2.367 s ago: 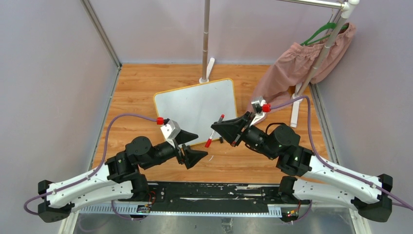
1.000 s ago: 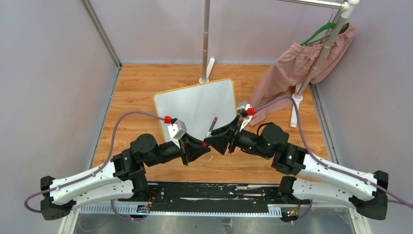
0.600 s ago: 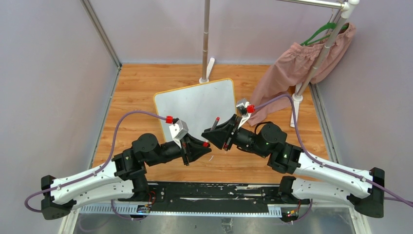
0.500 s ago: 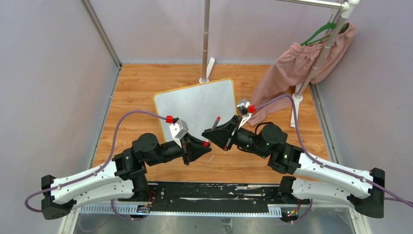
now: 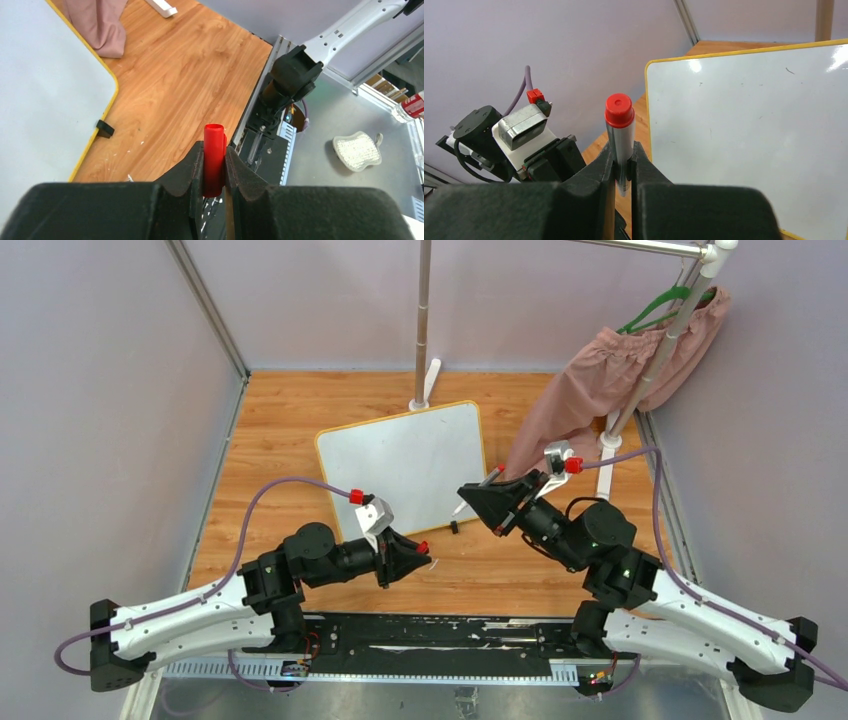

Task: Write a sentence on the whiteboard
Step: Open the whiteboard marker at the center of the board, then place the pen cap at the center of the board.

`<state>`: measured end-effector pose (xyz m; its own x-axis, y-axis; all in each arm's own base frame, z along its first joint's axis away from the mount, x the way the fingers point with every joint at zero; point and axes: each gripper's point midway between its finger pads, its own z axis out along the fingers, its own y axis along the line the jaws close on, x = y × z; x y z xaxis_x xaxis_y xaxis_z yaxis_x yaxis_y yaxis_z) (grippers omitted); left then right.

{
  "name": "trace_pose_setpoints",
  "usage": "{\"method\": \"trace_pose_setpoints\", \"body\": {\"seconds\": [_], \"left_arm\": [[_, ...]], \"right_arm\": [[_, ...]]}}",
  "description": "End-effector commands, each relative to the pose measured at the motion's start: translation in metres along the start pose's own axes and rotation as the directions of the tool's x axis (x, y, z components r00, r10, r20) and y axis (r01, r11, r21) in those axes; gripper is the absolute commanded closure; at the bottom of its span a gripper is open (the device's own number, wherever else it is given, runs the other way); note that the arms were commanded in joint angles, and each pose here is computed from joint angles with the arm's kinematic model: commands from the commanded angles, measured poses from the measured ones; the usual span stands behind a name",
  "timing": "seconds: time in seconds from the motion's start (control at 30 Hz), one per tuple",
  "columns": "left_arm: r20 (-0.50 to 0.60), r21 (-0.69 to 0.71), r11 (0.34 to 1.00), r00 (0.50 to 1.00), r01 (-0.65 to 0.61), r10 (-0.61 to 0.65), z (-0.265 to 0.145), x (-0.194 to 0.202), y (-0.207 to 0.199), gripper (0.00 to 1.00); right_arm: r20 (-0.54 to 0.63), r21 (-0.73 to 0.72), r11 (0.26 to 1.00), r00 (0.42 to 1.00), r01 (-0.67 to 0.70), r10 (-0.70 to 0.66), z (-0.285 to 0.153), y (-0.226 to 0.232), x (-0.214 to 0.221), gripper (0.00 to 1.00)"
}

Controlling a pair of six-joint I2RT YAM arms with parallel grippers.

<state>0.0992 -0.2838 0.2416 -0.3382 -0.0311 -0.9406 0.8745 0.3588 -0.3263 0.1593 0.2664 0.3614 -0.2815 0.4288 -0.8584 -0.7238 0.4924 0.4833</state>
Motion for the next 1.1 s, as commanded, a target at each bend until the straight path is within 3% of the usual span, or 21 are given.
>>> {"method": "trace_pose_setpoints", "body": {"seconds": [0.0,0.17,0.3,0.47,0.57,0.7,1.07], "left_arm": [[-0.001,-0.057,0.998,1.000,0.012,-0.012,0.000,0.001,0.010,1.00],[-0.243,-0.185,0.978,0.969,-0.094,0.047,0.008,0.050,0.043,1.00],[-0.510,-0.165,0.970,0.858,-0.176,0.069,0.022,0.099,0.055,1.00],[-0.689,-0.194,0.948,0.723,-0.252,0.051,0.047,0.141,0.078,1.00],[-0.754,-0.201,0.939,0.656,-0.278,0.033,0.055,0.159,0.087,1.00],[-0.794,-0.190,0.944,0.608,-0.271,0.014,0.062,0.180,0.088,1.00],[-0.866,-0.192,0.934,0.500,-0.301,-0.017,0.059,0.212,0.095,0.84]], "right_arm": [[0.022,0.088,0.993,0.997,0.075,-0.077,-0.007,-0.018,-0.012,1.00],[-0.072,0.249,0.947,0.979,0.204,-0.192,-0.042,-0.055,-0.011,1.00],[-0.072,0.361,0.899,0.968,0.249,-0.240,-0.089,-0.084,-0.021,1.00],[-0.101,0.396,0.883,0.968,0.253,-0.232,-0.117,-0.098,-0.016,1.00],[-0.128,0.396,0.885,0.969,0.247,-0.213,-0.122,-0.101,-0.007,1.00],[-0.146,0.385,0.889,0.967,0.248,-0.207,-0.124,-0.101,0.000,1.00],[-0.134,0.382,0.891,0.969,0.245,-0.209,-0.126,-0.100,-0.003,1.00]]}}
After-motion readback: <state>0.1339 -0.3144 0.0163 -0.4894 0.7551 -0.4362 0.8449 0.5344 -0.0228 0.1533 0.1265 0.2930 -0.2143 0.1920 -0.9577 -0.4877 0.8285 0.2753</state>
